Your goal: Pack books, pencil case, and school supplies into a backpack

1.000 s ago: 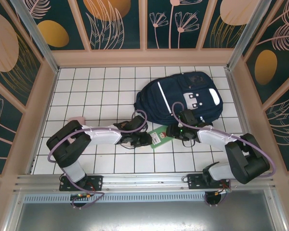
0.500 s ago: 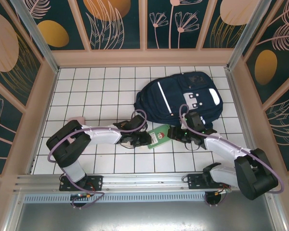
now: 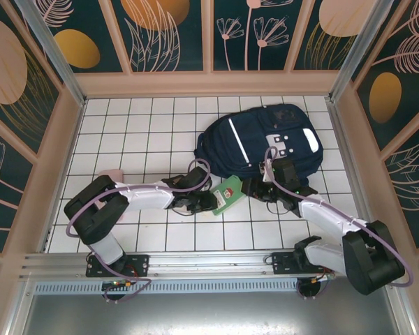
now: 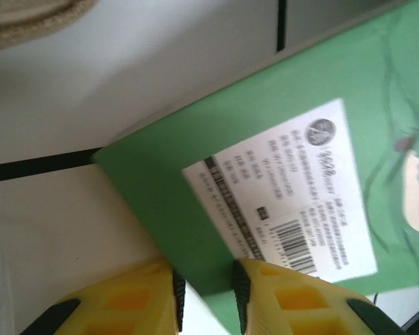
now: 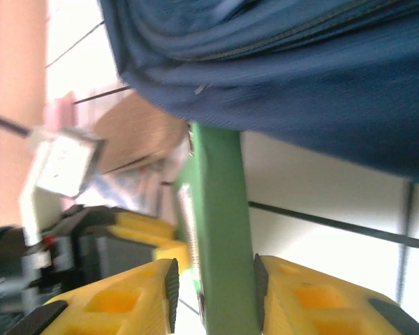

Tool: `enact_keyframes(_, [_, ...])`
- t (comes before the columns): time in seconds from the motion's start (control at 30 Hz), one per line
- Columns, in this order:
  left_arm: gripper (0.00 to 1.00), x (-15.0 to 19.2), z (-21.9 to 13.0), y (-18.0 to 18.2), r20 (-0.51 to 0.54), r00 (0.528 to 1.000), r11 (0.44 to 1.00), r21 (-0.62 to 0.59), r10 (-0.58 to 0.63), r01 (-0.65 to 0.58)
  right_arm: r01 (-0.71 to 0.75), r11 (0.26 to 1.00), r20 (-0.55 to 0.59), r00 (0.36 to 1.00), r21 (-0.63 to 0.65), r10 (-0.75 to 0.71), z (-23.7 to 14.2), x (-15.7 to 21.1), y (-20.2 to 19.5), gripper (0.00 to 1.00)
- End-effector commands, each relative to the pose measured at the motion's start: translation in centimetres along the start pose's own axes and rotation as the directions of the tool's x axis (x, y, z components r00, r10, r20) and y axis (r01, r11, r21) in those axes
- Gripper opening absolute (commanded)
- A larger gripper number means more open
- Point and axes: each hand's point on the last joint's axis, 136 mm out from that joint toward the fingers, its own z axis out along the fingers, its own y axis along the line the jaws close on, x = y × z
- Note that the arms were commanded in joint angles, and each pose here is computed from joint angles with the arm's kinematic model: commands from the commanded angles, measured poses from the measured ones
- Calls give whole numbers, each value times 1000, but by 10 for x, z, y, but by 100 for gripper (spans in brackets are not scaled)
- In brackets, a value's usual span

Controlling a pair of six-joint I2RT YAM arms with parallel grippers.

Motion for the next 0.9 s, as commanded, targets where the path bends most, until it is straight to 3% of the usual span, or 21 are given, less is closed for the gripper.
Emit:
enact_keyframes(0.0, [27,14,21,23,-37,999,998,-65,7,-9,41,966,-141,987,-254,-79,-4,27,53,36])
enact_keyframes(0.13, [27,15,21,23,-40,999,998,-66,8,-11,38,984,-140,988,-175,-63,2,24,38,39])
enact_keyframes(0.27, [27,13,20,22,-34,999,998,-64,13,-15,55,990,-98,993,-128,-68,0,13,36,36])
enact_keyframes(0.33, [27,13,18,21,-30,999,998,-66,17,-19,71,994,-62,995,-83,-76,-3,4,33,30])
enact_keyframes(0.5, [27,2,-2,6,22,999,998,-45,33,-32,98,995,23,995,24,-98,-16,-17,27,4])
enact_keyframes(0.57, [28,-7,-16,-4,61,997,999,-33,42,-40,102,994,48,993,35,-103,-22,-24,29,0])
enact_keyframes(0.73, [42,-39,-63,-29,196,980,999,34,32,-39,91,996,110,990,18,-92,-36,-46,37,0])
enact_keyframes(0.87, [55,-73,-107,-53,305,952,981,194,-34,-27,83,995,165,984,-59,-72,-48,-69,56,0])
